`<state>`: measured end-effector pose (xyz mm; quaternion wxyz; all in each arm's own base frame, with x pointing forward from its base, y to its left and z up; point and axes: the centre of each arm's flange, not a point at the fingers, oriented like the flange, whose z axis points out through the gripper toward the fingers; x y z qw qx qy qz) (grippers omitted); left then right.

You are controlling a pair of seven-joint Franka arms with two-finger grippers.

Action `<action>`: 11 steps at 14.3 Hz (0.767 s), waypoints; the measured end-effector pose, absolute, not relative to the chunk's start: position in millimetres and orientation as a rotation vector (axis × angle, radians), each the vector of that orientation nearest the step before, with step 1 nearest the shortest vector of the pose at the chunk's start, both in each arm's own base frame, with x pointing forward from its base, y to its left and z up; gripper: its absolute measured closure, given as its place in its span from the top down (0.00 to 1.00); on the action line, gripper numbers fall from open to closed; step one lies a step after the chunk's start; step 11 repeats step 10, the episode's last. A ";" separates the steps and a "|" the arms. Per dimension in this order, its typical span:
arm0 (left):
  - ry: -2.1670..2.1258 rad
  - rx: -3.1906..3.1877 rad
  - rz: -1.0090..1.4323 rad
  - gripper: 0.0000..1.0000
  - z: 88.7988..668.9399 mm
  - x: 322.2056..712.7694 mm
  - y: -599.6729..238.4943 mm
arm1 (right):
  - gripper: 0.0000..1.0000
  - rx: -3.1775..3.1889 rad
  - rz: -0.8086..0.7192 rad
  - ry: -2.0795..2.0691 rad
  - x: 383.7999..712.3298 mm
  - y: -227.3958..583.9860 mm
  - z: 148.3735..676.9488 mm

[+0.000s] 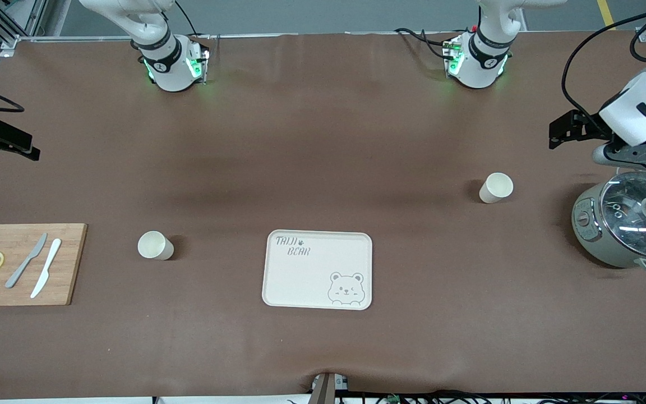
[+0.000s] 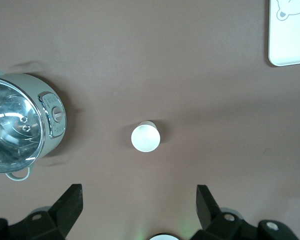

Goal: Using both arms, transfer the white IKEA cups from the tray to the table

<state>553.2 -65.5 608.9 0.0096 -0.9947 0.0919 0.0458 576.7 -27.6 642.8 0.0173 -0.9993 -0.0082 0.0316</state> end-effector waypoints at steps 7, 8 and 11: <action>0.288 -3.102 0.086 1.00 612.7 557.2 -65.3 | 1.00 -3.105 0.109 -0.026 582.6 -27.1 632.4; 0.289 -3.102 0.071 1.00 613.6 558.2 -65.6 | 1.00 -3.104 0.117 -0.027 583.5 -26.8 629.7; 0.290 -3.103 0.059 1.00 614.6 558.9 -66.2 | 1.00 -3.104 0.125 -0.029 585.3 -26.1 625.7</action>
